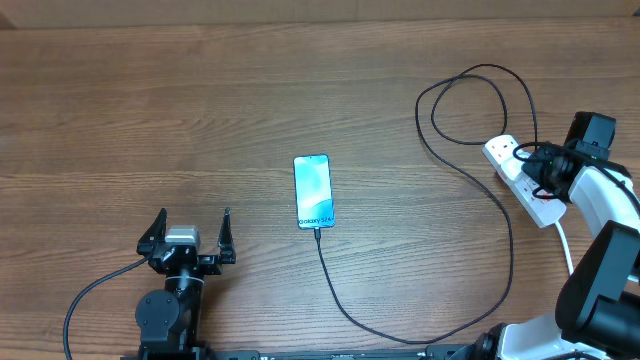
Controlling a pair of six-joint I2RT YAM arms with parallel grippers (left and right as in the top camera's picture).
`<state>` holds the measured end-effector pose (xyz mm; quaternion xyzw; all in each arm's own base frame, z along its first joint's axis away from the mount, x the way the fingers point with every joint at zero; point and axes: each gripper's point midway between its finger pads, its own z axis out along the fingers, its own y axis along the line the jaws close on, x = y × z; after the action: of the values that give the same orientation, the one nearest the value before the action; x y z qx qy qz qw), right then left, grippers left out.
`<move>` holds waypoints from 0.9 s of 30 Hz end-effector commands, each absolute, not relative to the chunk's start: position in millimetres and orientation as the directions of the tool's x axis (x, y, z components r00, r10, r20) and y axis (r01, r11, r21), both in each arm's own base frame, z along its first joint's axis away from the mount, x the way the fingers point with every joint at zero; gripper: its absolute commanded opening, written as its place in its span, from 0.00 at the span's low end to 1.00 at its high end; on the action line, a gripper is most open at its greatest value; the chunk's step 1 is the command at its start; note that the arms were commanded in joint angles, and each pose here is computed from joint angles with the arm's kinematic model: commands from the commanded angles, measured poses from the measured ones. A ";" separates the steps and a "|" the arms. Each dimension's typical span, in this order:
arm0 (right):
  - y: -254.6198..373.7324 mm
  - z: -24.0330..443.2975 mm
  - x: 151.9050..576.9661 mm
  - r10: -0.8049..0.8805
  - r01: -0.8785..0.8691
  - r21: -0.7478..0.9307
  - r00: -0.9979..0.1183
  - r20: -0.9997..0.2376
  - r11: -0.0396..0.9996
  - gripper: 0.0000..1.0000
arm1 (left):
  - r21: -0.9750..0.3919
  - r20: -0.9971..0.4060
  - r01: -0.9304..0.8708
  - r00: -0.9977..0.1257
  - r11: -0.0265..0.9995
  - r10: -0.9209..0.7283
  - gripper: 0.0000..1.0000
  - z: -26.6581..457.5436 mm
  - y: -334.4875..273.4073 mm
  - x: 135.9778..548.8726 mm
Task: Plug charger to phone and switch on socket
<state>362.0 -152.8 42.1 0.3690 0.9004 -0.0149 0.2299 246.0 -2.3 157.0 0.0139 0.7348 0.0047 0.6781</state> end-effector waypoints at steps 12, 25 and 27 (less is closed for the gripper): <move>-141.6 35.5 373.1 0.665 0.646 0.201 -0.638 -0.388 0.736 0.04 | 0.039 -0.996 0.015 -0.085 0.999 0.040 0.99 154.2 -1.6 246.4; -142.2 30.7 375.5 0.666 0.645 0.203 -0.638 -0.388 0.737 0.04 | 0.039 -0.996 0.015 -0.085 0.999 0.040 1.00 154.2 -1.6 246.4; -142.5 31.1 376.3 0.665 0.645 0.204 -0.636 -0.391 0.737 0.04 | 0.039 -0.996 0.015 -0.085 0.999 0.040 0.99 154.2 -1.6 246.4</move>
<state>361.2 -148.0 29.0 0.3680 0.9051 -0.0028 0.2132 246.0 -2.3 157.0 0.0139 0.7348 0.0047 0.6781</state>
